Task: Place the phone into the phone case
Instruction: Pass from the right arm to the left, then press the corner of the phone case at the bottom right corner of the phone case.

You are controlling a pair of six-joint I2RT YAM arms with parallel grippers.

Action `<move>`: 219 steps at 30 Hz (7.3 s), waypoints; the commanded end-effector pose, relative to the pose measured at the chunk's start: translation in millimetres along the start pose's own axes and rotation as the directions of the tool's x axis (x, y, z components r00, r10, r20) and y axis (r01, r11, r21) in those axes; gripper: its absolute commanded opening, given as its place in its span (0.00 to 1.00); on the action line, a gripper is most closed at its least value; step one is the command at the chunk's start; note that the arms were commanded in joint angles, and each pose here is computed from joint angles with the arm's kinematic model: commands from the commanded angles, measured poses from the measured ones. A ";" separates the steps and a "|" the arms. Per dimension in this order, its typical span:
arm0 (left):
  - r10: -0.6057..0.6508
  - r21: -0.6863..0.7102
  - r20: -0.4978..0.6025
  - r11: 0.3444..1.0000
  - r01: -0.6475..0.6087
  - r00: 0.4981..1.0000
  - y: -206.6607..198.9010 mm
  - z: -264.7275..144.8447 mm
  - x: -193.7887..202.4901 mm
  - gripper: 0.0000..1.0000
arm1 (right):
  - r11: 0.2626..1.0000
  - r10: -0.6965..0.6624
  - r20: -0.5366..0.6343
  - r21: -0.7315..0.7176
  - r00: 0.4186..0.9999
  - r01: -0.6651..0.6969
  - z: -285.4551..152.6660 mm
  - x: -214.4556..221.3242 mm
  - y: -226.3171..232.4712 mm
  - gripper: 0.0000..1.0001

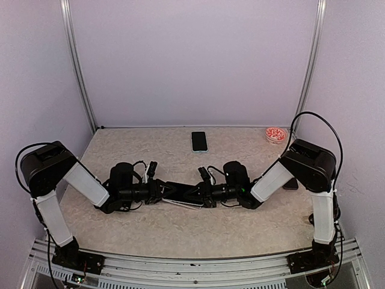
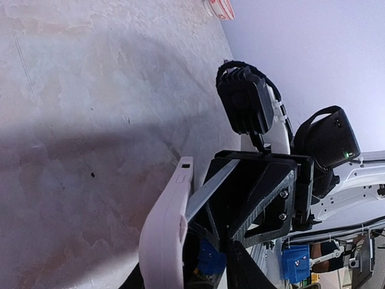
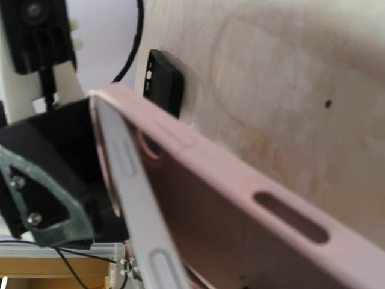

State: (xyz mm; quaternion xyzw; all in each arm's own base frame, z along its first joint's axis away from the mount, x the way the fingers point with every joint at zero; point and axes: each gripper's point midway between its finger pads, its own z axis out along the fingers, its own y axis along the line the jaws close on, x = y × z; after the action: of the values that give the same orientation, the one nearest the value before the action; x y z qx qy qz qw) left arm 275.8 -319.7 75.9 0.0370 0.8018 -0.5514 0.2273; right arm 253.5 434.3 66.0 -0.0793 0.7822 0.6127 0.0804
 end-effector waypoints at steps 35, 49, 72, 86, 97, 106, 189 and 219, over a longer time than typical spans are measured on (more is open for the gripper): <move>0.086 0.141 0.031 0.986 -0.090 0.996 -41.0 -6.9 -8.5 0.02 | 0.988 -0.077 -0.043 0.133 0.996 0.082 -9.1 -6.3 2.8 0.60; 0.102 0.129 0.056 0.986 -0.108 0.993 -44.2 -15.0 -18.5 0.00 | 0.988 -0.100 -0.052 0.110 0.994 0.105 -38.1 -4.4 16.4 0.61; 0.269 0.272 0.123 0.916 -0.293 0.955 -114.7 -45.6 -32.6 0.00 | 0.929 -0.360 -0.075 -0.122 0.930 0.350 -88.9 10.6 78.5 0.74; 0.304 0.361 0.115 0.874 -0.324 0.946 -139.5 -50.6 -19.4 0.00 | 0.879 -0.430 -0.052 -0.255 0.902 0.404 -93.8 15.7 104.1 0.70; 0.304 0.397 0.101 0.861 -0.319 0.947 -148.3 -46.3 -14.5 0.00 | 0.878 -0.437 -0.069 -0.251 0.897 0.408 -90.6 16.6 98.8 0.66; 0.322 0.359 0.132 0.866 -0.348 0.938 -151.8 -48.6 -24.0 0.00 | 0.892 -0.440 -0.081 -0.154 0.895 0.425 -97.5 13.0 85.1 0.73; 0.333 0.481 0.077 0.813 -0.328 0.940 -188.3 -36.7 2.4 0.00 | 0.732 -0.617 -0.067 -0.414 0.784 0.541 -129.6 49.5 138.0 0.34; 0.344 0.384 0.054 0.860 -0.338 0.937 -168.8 -22.2 -1.7 0.35 | 0.823 -0.547 -0.090 -0.239 0.833 0.515 -114.7 30.6 121.2 0.00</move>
State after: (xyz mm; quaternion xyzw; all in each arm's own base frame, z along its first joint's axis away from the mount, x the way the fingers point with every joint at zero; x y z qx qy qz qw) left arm 214.8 -361.4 211.9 0.2170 0.6802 -0.6415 0.2806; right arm 188.4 347.4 189.2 -0.3440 0.6671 0.6435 0.1504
